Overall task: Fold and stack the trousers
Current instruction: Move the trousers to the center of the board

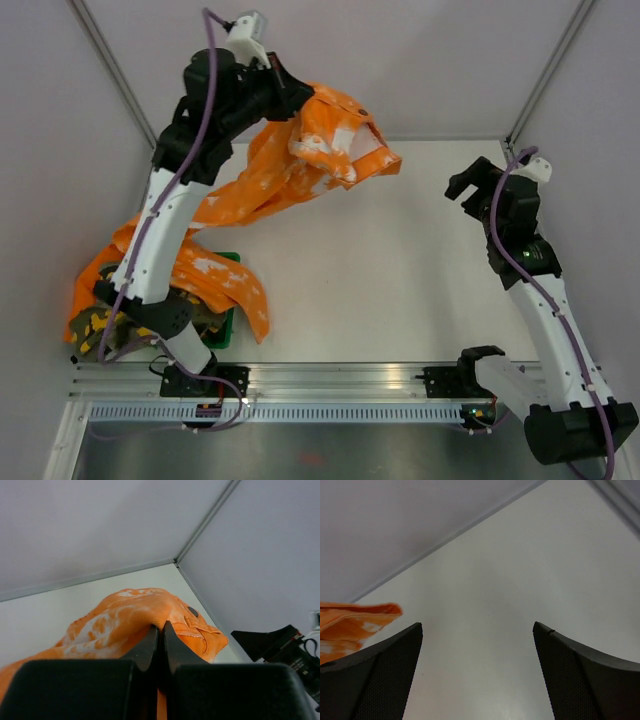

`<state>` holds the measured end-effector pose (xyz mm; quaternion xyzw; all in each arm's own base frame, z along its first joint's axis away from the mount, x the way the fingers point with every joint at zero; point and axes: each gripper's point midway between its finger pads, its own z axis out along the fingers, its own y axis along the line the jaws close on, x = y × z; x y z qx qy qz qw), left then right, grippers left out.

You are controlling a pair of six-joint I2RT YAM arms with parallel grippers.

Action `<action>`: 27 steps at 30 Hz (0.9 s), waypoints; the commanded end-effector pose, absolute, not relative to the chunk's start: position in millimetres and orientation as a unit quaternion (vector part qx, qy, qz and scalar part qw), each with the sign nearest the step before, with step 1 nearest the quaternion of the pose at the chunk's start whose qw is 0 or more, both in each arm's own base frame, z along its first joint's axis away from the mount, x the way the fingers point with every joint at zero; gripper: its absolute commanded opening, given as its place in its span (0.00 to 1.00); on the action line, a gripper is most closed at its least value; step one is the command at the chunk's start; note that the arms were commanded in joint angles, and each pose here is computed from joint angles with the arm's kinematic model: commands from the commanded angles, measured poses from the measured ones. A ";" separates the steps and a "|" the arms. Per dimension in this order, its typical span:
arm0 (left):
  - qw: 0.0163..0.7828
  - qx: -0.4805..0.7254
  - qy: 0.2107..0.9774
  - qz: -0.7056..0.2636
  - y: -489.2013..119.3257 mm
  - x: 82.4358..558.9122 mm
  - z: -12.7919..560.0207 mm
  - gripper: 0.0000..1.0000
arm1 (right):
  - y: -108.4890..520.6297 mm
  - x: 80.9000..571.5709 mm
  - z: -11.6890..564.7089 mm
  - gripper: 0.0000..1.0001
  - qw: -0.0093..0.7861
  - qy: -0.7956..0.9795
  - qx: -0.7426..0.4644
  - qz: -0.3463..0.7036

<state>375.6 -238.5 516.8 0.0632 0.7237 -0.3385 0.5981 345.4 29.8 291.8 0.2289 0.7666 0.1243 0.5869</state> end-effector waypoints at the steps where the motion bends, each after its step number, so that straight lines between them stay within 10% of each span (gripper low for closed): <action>1: 0.645 0.102 0.631 -0.418 -290.9 366.8 576.1 0.02 | -31.8 309.4 316.6 0.98 0.594 0.730 0.339 0.015; 10: 0.546 0.146 0.676 -0.474 -438.3 360.3 434.7 0.02 | -52.1 268.9 370.1 0.98 0.642 0.678 0.358 0.002; 17: 0.500 0.163 0.637 -0.563 -545.3 337.2 439.1 0.02 | -60.4 258.6 392.1 0.98 0.622 0.701 0.347 -0.043; 27: 0.371 0.119 0.765 -0.512 -535.8 294.0 262.7 0.02 | -65.3 253.3 365.7 0.98 0.609 0.711 0.346 -0.065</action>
